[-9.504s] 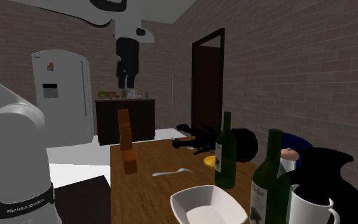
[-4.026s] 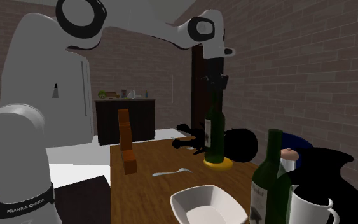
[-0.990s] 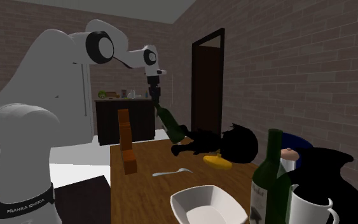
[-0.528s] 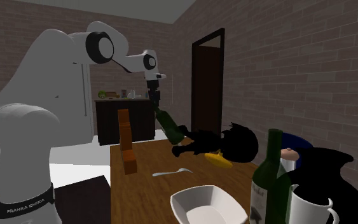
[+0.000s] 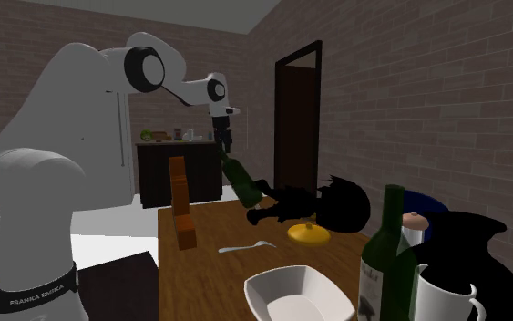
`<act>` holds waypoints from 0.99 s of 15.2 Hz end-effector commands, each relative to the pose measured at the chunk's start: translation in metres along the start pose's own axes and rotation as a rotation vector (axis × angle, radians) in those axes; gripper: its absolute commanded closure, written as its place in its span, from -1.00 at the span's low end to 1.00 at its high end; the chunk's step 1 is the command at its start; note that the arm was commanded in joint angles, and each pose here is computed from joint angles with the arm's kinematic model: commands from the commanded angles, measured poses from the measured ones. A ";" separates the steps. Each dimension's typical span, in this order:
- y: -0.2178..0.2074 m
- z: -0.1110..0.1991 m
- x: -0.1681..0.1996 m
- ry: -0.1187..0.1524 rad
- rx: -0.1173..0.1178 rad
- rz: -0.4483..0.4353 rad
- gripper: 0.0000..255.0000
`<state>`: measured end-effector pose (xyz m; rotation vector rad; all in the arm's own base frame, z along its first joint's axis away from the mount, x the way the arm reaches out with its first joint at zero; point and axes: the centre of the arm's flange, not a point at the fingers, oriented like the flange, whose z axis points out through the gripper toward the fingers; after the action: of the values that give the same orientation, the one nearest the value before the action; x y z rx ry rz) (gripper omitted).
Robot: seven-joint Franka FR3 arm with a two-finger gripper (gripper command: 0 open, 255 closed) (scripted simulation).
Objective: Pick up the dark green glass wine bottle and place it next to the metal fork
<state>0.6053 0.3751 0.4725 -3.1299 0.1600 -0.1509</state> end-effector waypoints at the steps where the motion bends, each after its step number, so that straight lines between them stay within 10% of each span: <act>1: 0.001 0.001 0.001 -0.001 -0.003 0.002 -1.00; 15: 0.003 -0.046 -0.001 -0.001 -0.003 0.002 -1.00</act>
<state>0.5999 0.3724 0.5186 -3.1325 0.1628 -0.1493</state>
